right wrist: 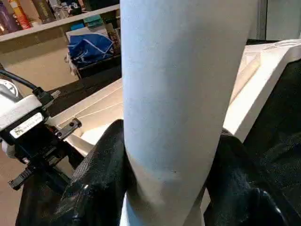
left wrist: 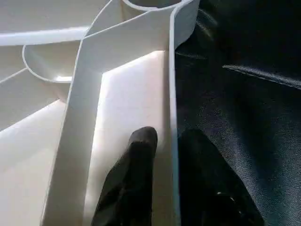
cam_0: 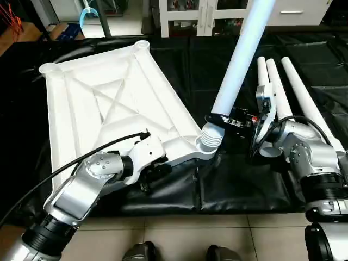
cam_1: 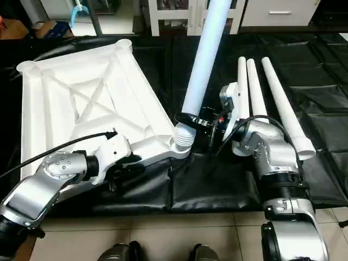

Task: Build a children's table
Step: Insert table leg to table base

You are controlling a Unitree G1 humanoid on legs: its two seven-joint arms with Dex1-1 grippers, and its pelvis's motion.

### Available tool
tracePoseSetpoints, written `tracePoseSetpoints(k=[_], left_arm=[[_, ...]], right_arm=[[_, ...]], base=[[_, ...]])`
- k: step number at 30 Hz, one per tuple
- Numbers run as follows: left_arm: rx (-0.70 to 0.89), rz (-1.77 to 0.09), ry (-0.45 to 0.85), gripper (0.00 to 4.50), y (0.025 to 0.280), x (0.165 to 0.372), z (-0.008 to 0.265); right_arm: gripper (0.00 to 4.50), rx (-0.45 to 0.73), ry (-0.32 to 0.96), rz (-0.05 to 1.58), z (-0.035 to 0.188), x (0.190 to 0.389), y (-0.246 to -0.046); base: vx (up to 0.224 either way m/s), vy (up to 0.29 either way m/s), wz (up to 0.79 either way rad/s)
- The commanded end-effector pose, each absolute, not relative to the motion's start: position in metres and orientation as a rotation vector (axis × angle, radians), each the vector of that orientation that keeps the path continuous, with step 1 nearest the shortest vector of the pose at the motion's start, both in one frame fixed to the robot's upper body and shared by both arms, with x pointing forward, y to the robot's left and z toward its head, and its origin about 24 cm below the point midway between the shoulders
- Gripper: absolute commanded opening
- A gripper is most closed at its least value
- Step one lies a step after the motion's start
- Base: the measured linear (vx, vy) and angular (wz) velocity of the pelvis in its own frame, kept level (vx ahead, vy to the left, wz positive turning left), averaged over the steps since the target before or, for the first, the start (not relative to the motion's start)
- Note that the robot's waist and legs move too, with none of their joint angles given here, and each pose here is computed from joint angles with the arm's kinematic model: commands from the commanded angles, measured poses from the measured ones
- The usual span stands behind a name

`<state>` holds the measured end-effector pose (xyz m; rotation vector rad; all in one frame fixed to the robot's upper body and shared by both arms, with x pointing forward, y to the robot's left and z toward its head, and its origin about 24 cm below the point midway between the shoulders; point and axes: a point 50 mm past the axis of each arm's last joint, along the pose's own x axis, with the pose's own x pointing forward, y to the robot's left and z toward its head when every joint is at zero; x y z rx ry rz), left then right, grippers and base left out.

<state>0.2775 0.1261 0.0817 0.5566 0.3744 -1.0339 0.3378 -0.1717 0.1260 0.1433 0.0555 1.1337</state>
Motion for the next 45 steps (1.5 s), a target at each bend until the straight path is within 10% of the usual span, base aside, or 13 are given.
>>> tracePoseSetpoints(k=[1,21,45], left_arm=[[0.569,-1.033,0.395,1.12,0.126,0.277,0.078],[0.497,-1.078,0.435,0.00,0.123,0.272,0.067],[0.479,-1.148,0.472,0.00,0.121,0.261,0.062]], right_arm=[[1.86,0.140,0.042,1.131,0.130,0.336,-0.174],[1.86,0.126,0.117,1.167,0.115,0.335,-0.165],[1.86,0.096,0.217,1.061,0.083,0.343,-0.167]], base=[[0.000,0.000,0.00],[0.000,0.000,0.00],[0.000,0.000,0.00]])
